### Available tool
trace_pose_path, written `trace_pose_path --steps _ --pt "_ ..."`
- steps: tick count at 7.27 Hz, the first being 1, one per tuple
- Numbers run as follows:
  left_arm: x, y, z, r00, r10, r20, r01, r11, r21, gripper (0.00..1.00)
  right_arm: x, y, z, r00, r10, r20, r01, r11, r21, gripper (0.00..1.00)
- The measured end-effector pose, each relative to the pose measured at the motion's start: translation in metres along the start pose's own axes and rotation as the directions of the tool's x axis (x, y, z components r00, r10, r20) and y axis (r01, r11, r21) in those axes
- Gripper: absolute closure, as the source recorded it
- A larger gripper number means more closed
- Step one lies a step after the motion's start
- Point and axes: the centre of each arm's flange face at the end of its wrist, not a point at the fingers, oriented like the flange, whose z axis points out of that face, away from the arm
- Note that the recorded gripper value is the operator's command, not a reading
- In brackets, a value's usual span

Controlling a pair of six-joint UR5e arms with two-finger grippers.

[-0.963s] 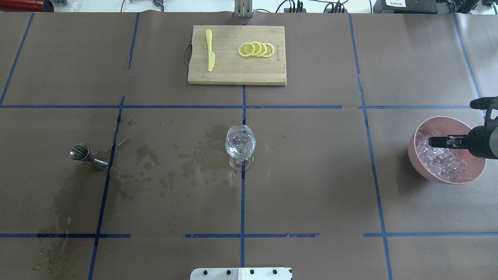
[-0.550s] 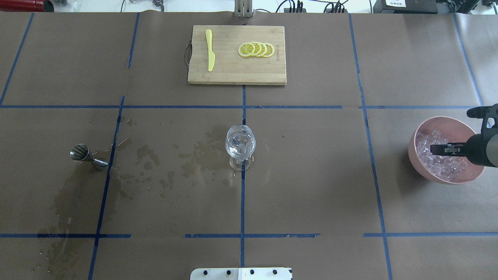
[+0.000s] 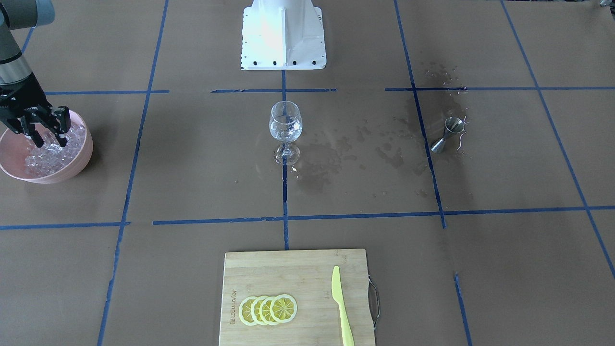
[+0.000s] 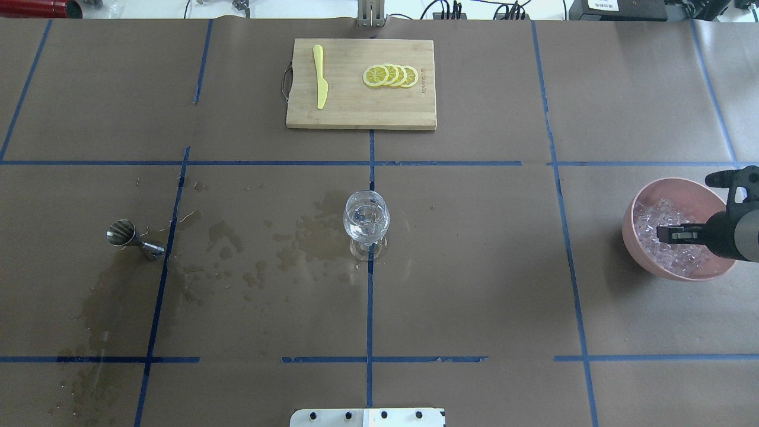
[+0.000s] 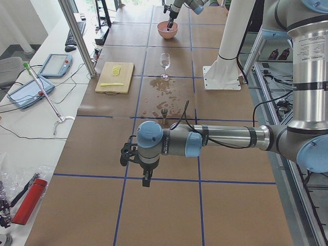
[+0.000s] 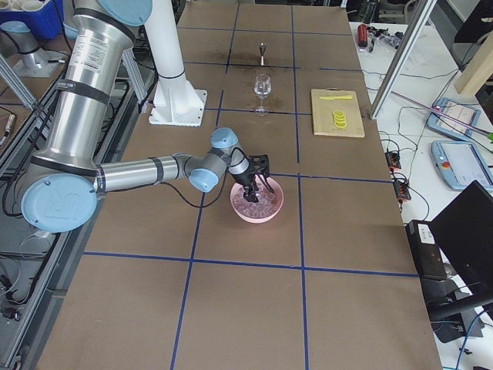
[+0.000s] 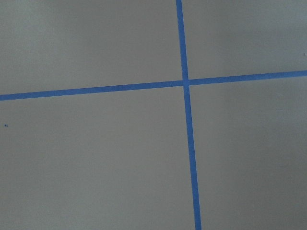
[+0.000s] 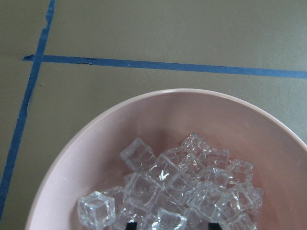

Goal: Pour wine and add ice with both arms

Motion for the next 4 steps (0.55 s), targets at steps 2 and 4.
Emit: trace_pose_path --steps 2,4 --pt "-0.0004 0.0002 0.0004 1.000 -0.001 0.000 0.001 1.000 -0.001 0.00 -0.0012 0.0017 0.0021 1.000 -0.005 -0.004 0.005 1.000 0.001 0.45" --pt "-0.0005 0.0002 0.0005 1.000 -0.001 0.000 0.001 1.000 -0.001 0.00 -0.0010 0.0038 0.0053 1.000 -0.010 -0.013 0.010 1.000 0.001 0.48"
